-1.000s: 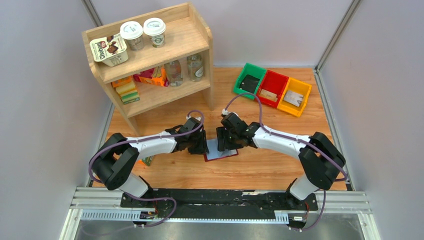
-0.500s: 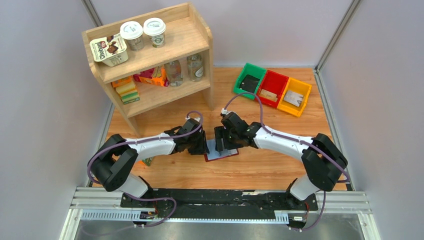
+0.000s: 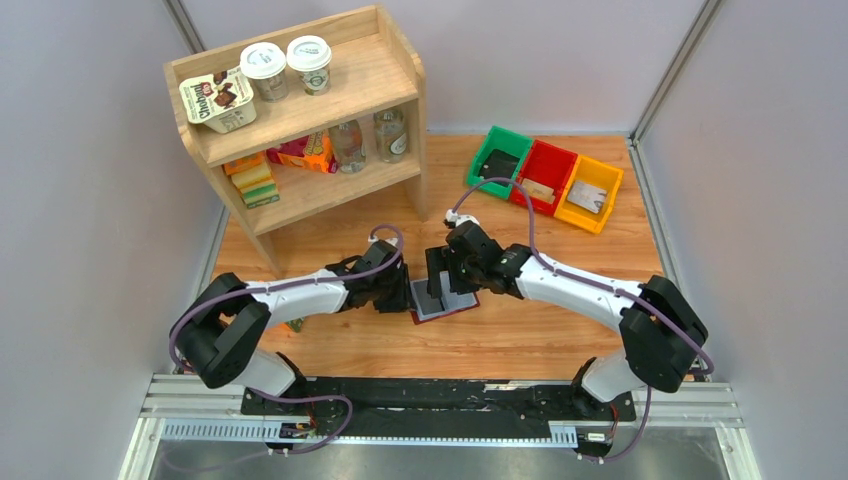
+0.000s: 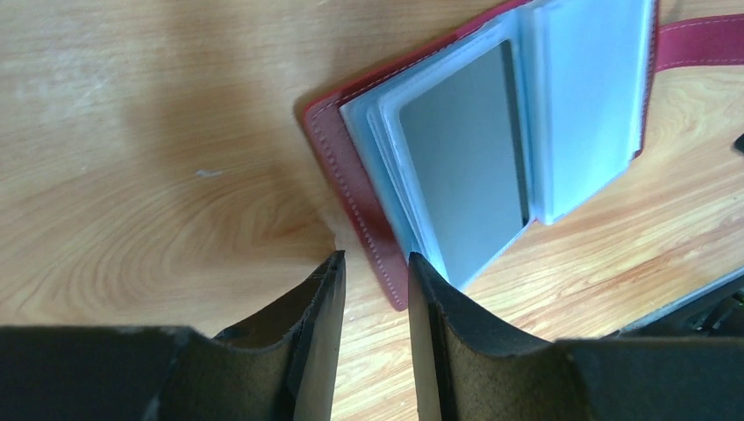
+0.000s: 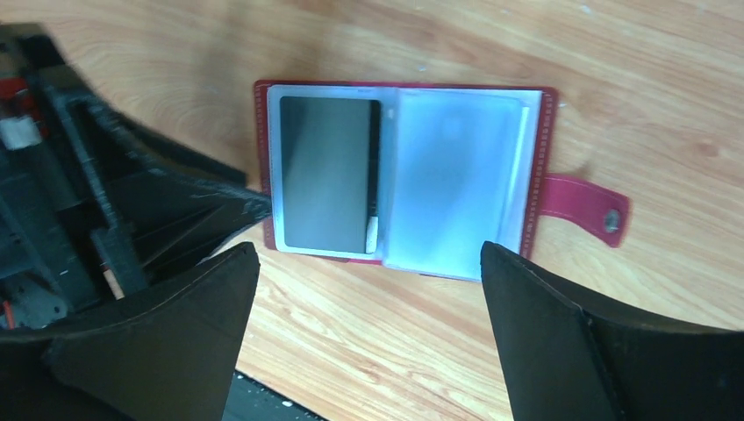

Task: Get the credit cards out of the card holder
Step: Remove the credit card from the card holder.

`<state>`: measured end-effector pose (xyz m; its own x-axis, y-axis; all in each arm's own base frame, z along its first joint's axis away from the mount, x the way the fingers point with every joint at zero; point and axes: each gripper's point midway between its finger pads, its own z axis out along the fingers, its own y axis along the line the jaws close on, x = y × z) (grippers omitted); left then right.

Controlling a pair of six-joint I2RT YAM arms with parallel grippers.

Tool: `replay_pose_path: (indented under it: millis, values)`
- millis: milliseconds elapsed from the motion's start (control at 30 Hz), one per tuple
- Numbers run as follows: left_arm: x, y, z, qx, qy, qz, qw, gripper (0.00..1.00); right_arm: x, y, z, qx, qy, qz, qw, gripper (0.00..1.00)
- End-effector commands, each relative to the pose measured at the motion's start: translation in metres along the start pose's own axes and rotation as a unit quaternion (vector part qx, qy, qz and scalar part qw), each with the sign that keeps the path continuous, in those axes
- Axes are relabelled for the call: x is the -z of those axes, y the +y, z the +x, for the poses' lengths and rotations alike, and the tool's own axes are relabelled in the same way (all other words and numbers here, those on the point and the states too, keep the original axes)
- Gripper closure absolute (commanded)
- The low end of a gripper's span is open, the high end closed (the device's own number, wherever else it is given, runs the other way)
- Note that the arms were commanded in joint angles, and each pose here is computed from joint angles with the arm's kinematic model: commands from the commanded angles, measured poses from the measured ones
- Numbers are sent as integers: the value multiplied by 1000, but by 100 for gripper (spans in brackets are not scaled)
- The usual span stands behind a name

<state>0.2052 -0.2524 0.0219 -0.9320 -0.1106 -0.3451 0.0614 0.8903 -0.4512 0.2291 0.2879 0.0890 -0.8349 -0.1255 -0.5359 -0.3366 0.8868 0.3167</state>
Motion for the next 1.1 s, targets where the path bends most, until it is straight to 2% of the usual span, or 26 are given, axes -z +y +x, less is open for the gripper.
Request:
replay_pose_path:
  millis: [0,167,333,433,600,833,1067]
  values:
    - [13,15,6,3,-7,-28,1000,59,10,-20,-23,-11,-41,48,998,2]
    - [29,16,3,-1,-19,-31,999,59,6,-5,-24,-2,-41,-4,999,15]
    - [37,-8,-17,-3,-56,15,998,59,-3,18,-23,-14,-33,-97,995,39]
    - [31,-26,-25,-10,-55,40,998,59,-11,21,-21,-30,-27,-138,990,51]
    - [15,-36,-34,-8,-48,58,997,59,-24,25,-20,-69,-16,-205,976,59]
    - [-7,-18,-24,4,-22,25,999,62,-47,4,0,-115,12,-210,971,59]
    - [-18,0,-5,25,7,0,1000,73,-57,-9,16,-146,31,-233,961,60]
